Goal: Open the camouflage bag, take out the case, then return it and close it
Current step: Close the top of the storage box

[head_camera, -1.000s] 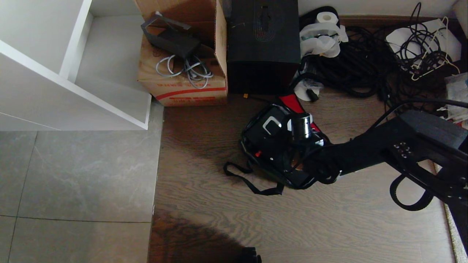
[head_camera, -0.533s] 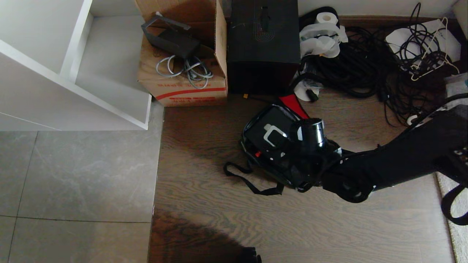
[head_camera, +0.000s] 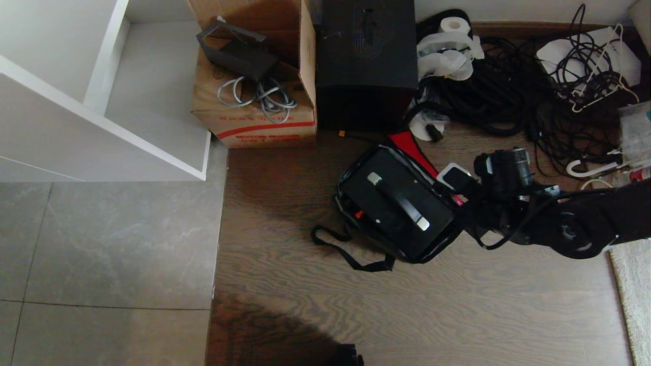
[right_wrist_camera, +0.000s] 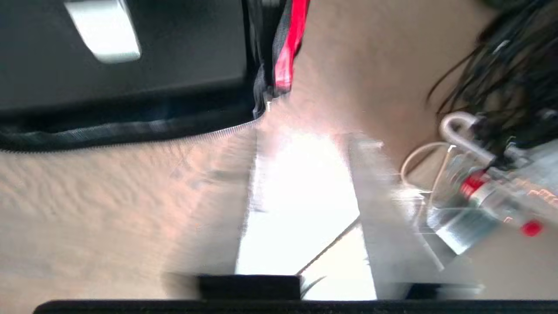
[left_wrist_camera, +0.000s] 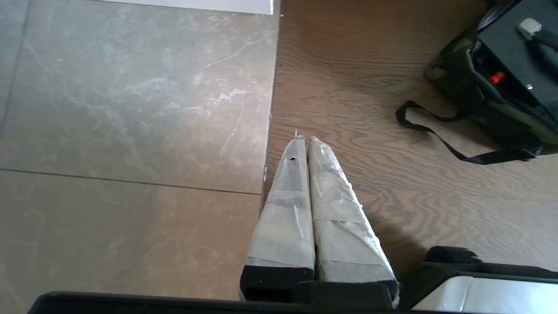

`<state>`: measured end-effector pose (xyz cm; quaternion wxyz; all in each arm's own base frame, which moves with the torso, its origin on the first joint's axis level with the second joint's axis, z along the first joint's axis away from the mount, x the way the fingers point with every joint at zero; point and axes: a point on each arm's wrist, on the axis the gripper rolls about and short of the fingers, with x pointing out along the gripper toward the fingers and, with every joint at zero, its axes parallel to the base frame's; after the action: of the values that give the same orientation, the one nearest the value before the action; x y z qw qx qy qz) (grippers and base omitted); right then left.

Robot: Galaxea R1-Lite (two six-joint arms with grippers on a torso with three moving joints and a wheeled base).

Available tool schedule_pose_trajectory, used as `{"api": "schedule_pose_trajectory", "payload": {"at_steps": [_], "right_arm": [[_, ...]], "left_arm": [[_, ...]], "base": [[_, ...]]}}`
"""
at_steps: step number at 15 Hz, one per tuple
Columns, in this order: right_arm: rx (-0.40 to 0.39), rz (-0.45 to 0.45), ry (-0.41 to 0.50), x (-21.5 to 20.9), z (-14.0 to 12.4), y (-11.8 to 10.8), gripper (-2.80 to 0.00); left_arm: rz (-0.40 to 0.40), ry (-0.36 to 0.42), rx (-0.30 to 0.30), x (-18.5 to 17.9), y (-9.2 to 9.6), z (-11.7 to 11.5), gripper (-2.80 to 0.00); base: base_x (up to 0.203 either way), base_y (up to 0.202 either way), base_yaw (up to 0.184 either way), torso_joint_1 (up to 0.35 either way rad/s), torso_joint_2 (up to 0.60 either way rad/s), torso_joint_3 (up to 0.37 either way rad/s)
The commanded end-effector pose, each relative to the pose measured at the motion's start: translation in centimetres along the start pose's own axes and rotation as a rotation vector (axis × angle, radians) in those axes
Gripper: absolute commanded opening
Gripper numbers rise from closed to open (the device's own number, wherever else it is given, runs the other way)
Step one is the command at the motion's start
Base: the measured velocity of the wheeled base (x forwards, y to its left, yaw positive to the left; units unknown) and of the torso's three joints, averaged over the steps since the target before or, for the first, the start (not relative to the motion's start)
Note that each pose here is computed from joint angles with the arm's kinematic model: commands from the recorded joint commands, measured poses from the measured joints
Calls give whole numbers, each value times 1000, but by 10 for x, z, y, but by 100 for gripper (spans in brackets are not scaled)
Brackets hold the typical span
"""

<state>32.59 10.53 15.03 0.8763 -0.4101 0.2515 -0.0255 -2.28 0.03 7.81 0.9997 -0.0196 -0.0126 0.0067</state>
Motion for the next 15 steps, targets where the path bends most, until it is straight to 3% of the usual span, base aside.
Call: {"api": "schedule_pose_trajectory", "payload": {"at_steps": [1,3,5,8,9,10,11,12,15], "right_arm": [[74,78,23,9,-10,-2,-280],[300,330,-21,19,-13,7,-280],[473,548,-76,26,-13,1,-280],[639,711,-63,45,-30,-8,-280],[746,742,-37,50,-33,-11,-280],[927,759,12,58,-35,-18,-280],[1059,765,45,67,-37,-27,-280],[1130,737,40,78,-41,-45,0],[1225,705,29,94,-60,-82,0]], "left_arm": [[0,8,-1,1,0,-3,-280],[0,8,-1,1,0,-3,-280],[2,8,-1,1,0,-3,-280],[0,8,-1,1,0,-3,-280],[0,9,-1,1,0,-3,-280],[0,8,-1,1,0,-3,-280],[0,8,1,1,0,-3,-280],[0,8,-1,1,0,-3,-280],[0,8,-1,1,0,-3,-280]], "base": [[0,0,0,0,0,0],[0,0,0,0,0,0],[0,0,0,0,0,0],[0,0,0,0,0,0],[0,0,0,0,0,0],[0,0,0,0,0,0],[0,0,0,0,0,0],[0,0,0,0,0,0],[0,0,0,0,0,0]]}}
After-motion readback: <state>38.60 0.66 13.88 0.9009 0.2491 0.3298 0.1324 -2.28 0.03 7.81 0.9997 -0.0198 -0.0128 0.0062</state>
